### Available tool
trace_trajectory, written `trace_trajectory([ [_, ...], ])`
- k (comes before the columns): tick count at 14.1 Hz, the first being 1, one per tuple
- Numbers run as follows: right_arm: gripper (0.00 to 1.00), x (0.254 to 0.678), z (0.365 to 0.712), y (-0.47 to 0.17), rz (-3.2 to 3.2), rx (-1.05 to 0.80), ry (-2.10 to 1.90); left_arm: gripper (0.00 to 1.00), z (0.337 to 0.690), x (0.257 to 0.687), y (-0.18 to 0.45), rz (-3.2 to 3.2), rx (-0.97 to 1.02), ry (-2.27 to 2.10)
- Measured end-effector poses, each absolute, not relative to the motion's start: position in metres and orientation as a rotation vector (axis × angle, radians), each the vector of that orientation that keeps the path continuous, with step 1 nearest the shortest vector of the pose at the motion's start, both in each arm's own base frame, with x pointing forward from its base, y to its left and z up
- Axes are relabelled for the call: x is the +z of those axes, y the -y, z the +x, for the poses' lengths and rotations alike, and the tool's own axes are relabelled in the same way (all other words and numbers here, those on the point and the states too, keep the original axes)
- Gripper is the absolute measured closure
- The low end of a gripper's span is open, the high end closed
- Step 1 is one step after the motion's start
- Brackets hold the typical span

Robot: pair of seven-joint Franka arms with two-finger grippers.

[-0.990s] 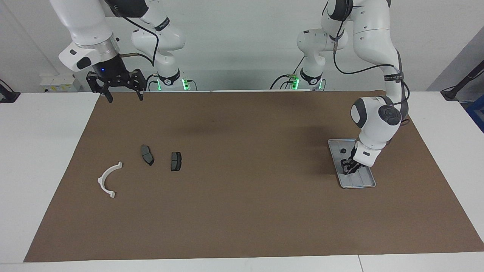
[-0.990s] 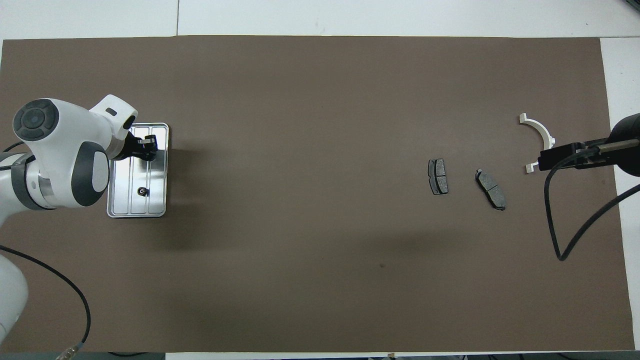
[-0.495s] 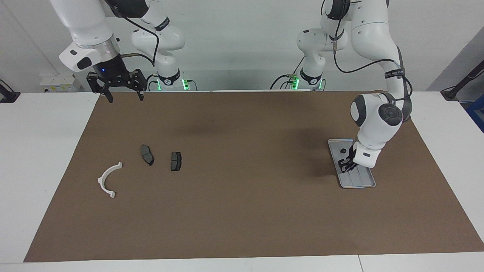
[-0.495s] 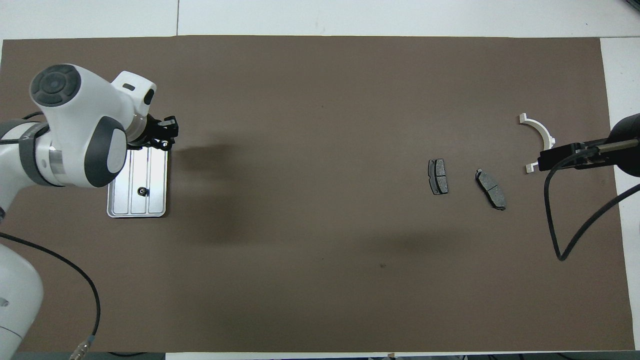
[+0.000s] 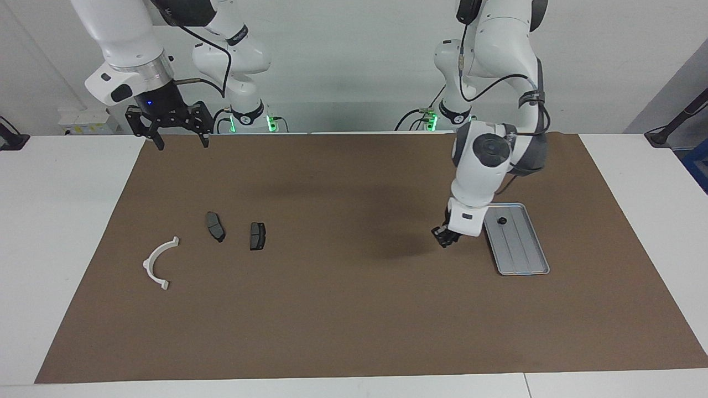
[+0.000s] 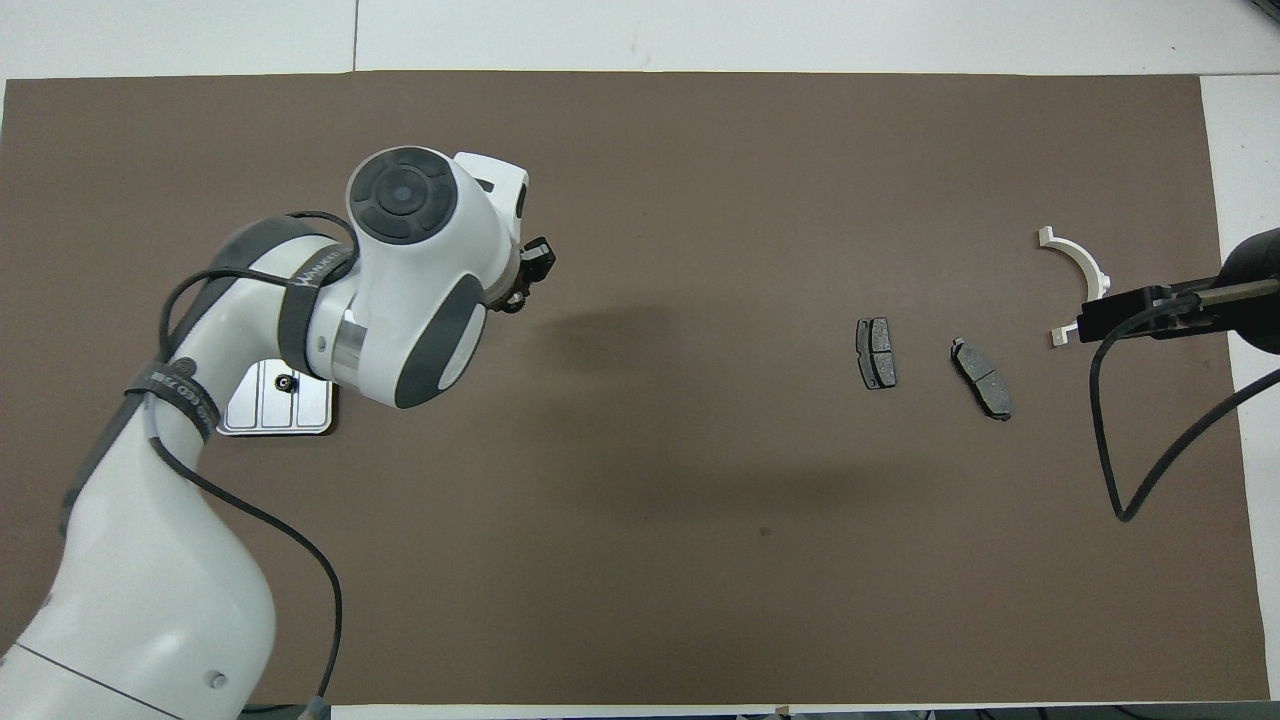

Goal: Place bearing gear from tray to pile
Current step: 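Carry the gear to the table center and release it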

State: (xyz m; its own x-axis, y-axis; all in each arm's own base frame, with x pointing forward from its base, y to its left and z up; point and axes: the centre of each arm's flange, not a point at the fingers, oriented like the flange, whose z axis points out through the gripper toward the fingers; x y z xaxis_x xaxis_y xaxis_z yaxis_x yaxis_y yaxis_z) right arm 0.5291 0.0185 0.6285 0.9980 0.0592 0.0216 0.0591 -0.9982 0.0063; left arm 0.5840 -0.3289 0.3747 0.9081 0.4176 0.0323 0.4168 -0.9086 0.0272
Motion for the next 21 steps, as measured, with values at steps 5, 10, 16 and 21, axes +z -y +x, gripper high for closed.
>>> trace_trajectory([
  [5,0.00,0.628,0.528,-0.018,3.134,0.033,-0.091,0.65,0.561,0.340,0.407,3.001,0.087,-0.706],
  [10,0.00,0.628,0.528,-0.017,3.135,0.033,-0.089,0.65,0.560,0.302,0.400,3.038,0.039,-0.734],
  [16,0.00,0.628,0.528,-0.019,3.134,0.033,-0.094,0.57,0.557,0.294,0.398,3.051,0.029,-0.732],
  [21,0.00,0.629,0.527,-0.019,3.134,0.034,-0.094,0.00,0.582,0.332,0.332,3.120,-0.034,-0.730],
])
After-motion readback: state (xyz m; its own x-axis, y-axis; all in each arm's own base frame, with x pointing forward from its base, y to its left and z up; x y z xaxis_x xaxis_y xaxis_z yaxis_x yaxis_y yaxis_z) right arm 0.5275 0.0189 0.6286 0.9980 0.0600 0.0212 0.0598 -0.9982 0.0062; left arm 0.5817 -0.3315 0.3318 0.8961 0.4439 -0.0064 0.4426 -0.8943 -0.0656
